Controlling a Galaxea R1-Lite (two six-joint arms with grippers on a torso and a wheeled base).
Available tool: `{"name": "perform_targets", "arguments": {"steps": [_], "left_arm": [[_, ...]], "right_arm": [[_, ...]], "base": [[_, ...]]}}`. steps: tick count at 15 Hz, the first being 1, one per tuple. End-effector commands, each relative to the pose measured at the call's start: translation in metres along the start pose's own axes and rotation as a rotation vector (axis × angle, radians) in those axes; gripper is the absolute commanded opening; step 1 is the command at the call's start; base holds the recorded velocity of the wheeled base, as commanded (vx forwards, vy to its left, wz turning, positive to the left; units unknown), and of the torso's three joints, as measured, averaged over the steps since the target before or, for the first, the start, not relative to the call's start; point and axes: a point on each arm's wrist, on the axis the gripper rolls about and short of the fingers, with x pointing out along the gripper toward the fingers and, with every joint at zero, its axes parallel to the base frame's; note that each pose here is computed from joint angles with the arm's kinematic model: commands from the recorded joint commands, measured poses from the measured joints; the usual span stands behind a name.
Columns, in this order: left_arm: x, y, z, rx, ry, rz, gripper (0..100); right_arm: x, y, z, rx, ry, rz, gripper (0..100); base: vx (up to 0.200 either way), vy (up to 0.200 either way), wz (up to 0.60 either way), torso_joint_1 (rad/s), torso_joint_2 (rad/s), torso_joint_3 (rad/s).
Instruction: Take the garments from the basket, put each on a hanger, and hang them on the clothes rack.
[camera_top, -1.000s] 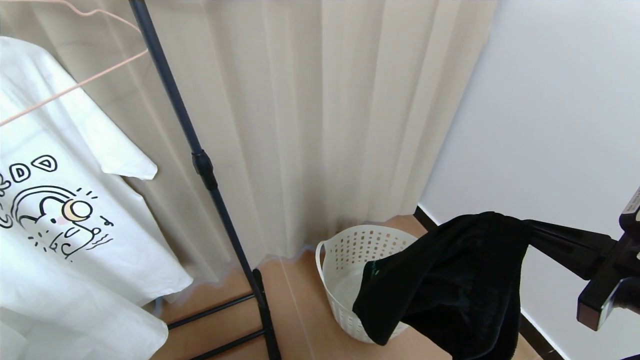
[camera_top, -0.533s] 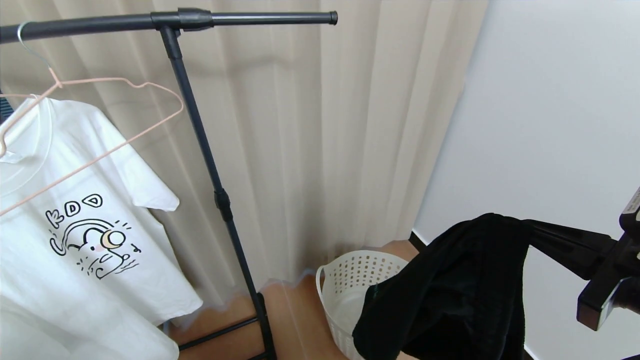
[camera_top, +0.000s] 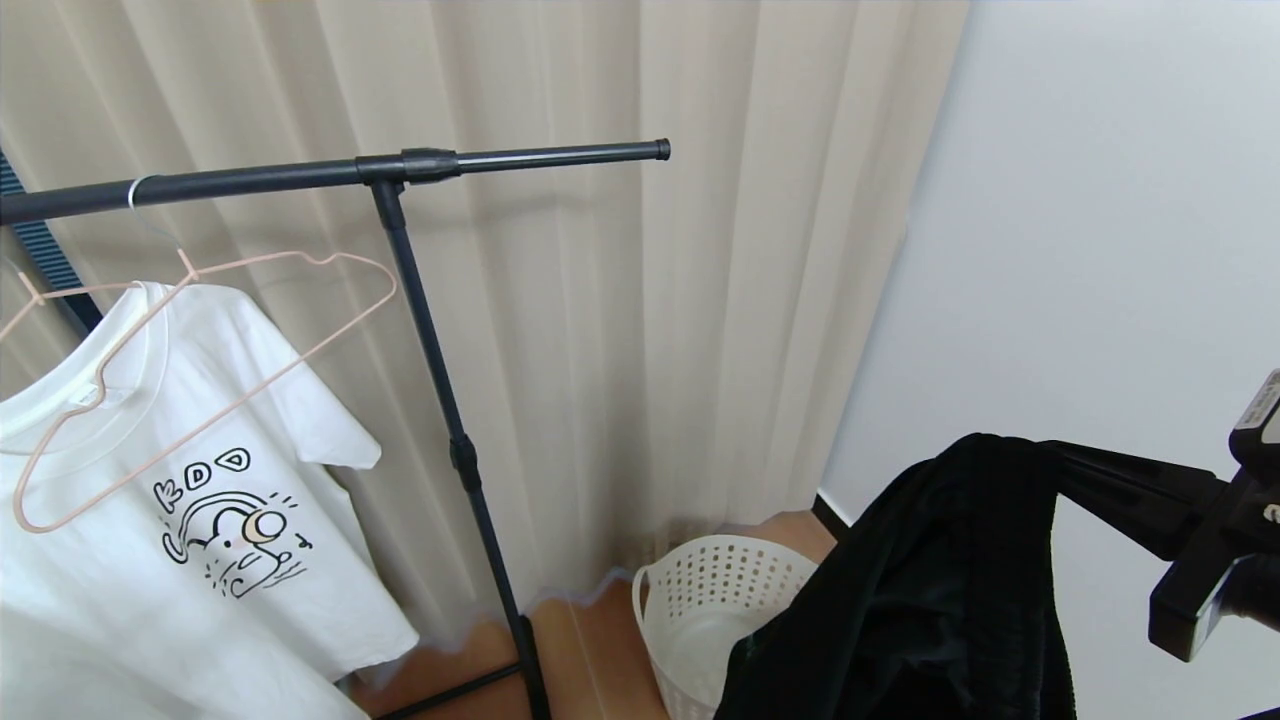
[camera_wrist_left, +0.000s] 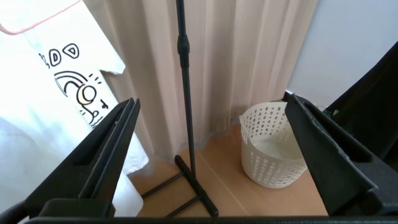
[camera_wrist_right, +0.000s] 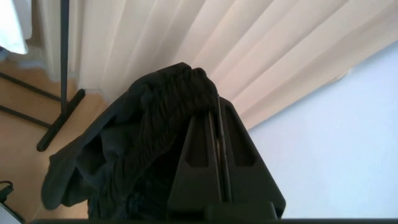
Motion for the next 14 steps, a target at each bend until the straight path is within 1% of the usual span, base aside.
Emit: {"name": "perform_targets", "arguments": {"steps": [1,6,14], "left_arm": [[0.0001,0.0,0.0,-0.001,0.001,0.0,100],[0.0001,0.0001,0.0,-0.001,0.001,0.002,100],[0.0001,0.0001,0.0,-0.002,0.001,0.002,100]], "right_arm": [[0.0021,0.0006,-0.0001,-0.002,0.006,0.003,0],[0.0011,0.0006,-0.0006,-0.002,0.005,0.001,0],[0.0011,0.001,-0.0014,-0.004,0.008,0.003,0]], "base": [[0.0,0.0,0.0,0.246,-0.57,-0.334],[0.0,0.0,0.0,0.244,-0.58,-0.333],[0.0,0.0,0.0,0.173,-0.39,-0.212]]}}
